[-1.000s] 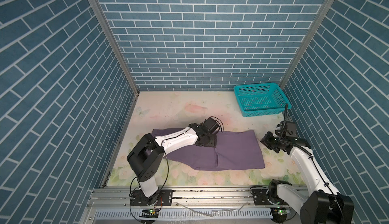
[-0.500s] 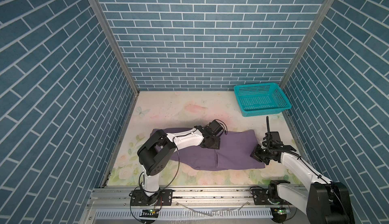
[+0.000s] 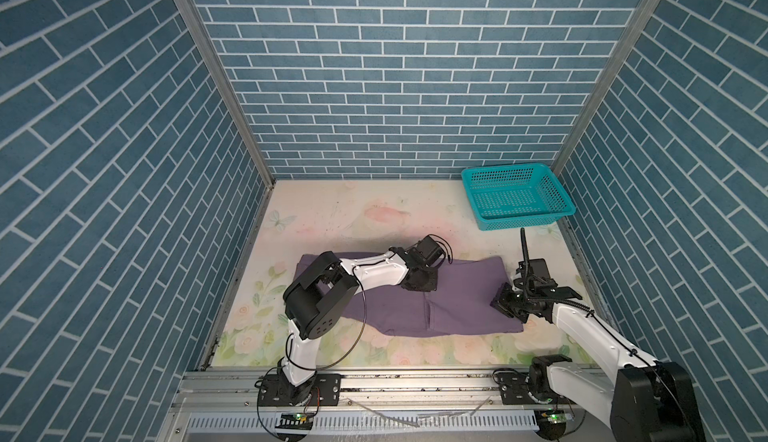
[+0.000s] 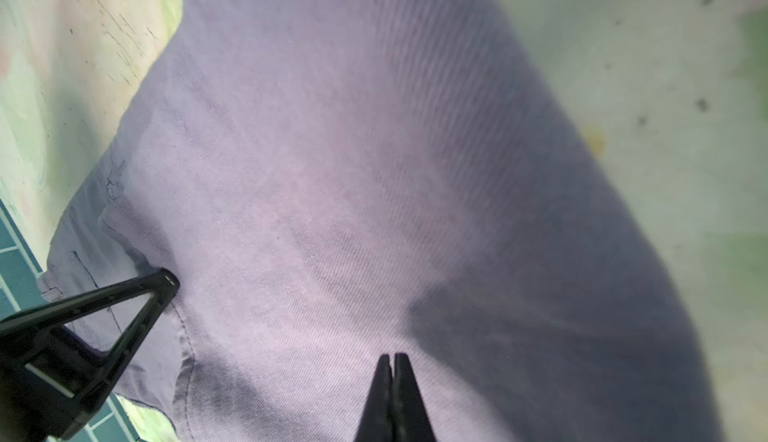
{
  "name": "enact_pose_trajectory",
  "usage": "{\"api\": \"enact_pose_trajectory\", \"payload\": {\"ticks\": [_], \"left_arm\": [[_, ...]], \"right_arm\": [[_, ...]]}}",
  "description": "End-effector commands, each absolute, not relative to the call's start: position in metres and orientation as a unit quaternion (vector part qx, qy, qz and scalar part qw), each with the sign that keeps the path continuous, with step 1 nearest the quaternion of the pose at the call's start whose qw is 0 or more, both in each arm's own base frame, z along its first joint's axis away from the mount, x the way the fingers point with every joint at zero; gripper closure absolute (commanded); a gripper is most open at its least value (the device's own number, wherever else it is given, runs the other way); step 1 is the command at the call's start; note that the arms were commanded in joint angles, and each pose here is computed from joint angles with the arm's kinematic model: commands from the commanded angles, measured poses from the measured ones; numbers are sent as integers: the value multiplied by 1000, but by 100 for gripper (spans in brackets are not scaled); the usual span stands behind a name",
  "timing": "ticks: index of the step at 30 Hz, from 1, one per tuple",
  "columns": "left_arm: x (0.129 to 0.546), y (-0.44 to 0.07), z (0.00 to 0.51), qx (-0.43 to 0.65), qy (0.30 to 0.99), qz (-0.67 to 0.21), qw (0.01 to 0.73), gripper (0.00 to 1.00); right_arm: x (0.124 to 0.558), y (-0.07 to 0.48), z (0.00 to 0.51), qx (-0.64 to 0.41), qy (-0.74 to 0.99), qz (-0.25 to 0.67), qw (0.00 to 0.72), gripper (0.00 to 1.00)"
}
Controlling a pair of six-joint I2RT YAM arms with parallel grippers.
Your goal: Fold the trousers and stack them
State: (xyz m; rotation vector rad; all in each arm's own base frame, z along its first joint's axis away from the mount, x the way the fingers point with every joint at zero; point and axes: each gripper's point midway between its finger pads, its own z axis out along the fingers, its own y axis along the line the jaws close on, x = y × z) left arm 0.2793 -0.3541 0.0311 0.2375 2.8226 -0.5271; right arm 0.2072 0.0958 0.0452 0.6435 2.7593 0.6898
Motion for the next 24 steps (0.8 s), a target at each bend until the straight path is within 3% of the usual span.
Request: {"api": "enact_pose_trajectory", "payload": {"ticks": [1,4,11,22,24], "left_arm": [[283,-363,42,87,968,-192,133,95],[285,-364,57,89,967,-195,137,100],[289,-349,94,90,969,-172,153,100],[298,-300,81,36,978,-151,138,100],[302,-300,78,36,978,-151,138,91]], "right_arm": [[216,86,66,224,940,216,141,100],[217,78,75,227,939,209,151,100],[217,66,87,239,934,210,160,100],[212,68,69,244,935,215,140,100],[212,68,67,245,935,214,138,100]]}}
